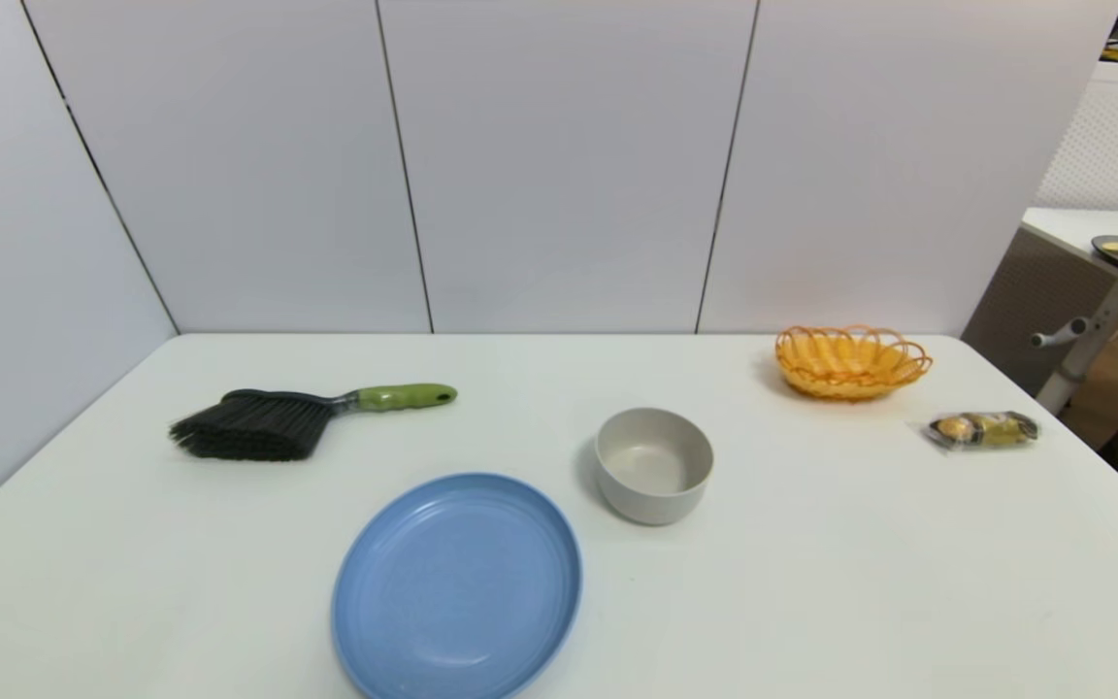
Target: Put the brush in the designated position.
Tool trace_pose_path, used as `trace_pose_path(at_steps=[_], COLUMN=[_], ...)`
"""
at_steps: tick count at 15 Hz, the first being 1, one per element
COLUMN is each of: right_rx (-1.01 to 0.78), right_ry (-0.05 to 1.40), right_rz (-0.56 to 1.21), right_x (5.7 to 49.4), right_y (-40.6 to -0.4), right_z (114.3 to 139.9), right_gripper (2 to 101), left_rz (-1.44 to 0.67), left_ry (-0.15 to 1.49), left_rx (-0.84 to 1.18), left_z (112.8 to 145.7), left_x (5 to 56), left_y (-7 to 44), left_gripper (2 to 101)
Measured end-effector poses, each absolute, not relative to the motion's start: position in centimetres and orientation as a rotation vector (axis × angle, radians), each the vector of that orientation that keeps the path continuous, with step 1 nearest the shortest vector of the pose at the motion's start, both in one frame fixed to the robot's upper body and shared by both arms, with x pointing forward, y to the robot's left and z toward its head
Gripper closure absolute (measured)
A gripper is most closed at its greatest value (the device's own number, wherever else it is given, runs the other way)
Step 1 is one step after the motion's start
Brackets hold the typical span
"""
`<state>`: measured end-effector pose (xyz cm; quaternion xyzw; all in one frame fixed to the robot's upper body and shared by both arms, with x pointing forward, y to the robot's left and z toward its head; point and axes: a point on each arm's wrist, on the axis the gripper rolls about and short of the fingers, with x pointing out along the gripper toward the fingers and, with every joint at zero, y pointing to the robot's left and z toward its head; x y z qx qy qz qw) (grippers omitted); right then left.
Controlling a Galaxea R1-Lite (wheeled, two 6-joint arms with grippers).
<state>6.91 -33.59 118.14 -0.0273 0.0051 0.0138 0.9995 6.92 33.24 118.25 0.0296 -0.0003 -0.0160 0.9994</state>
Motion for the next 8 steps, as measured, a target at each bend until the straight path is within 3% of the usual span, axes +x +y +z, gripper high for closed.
trace_pose_path(at_steps=[8], right_rx=[-0.054], right_ry=[0.01], right_rz=[0.027], right_x=[6.91], right_y=[-33.59], right_z=[118.14], right_gripper=[5.0], left_rz=[-0.033], left_ry=[-0.001], left_rx=[0.059], left_z=[118.25], left_x=[6.92], left_y=[33.24], left_gripper=[5.3])
